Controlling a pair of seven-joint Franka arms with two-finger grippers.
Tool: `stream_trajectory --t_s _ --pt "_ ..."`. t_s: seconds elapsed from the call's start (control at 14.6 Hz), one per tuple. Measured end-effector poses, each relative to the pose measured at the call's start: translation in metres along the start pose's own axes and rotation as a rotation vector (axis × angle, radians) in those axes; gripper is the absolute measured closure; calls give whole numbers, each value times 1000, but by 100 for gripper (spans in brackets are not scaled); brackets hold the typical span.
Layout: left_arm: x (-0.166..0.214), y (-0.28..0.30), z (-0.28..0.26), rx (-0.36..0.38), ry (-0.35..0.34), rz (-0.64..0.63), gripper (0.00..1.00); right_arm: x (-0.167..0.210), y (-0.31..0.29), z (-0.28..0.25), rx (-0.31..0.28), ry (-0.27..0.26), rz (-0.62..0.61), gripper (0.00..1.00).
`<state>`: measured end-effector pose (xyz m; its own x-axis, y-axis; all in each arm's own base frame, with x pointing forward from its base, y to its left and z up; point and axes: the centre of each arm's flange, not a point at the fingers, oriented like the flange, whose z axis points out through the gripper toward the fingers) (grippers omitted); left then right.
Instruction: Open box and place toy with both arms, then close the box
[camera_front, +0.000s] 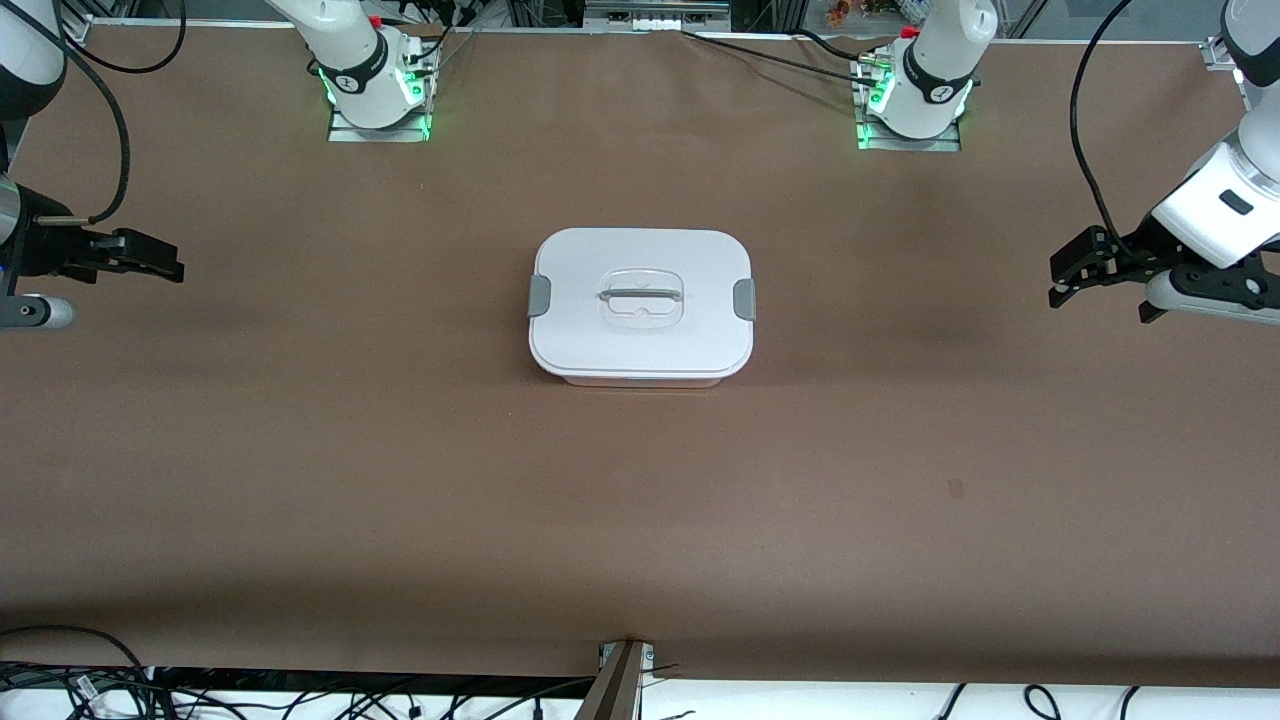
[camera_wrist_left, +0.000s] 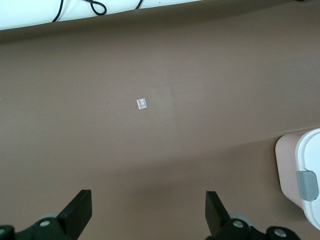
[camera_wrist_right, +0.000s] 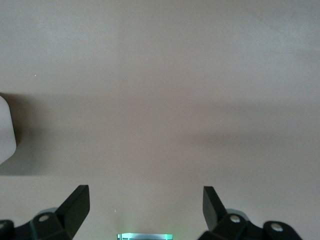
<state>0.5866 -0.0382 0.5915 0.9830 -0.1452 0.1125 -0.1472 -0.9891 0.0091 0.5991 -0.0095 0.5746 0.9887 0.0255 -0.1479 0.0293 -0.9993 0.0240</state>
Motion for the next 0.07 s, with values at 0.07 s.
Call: stream_trajectory --t_s 0.07 --pt "0 2 0 0 0 3 0 0 0 0 0 1 0 0"
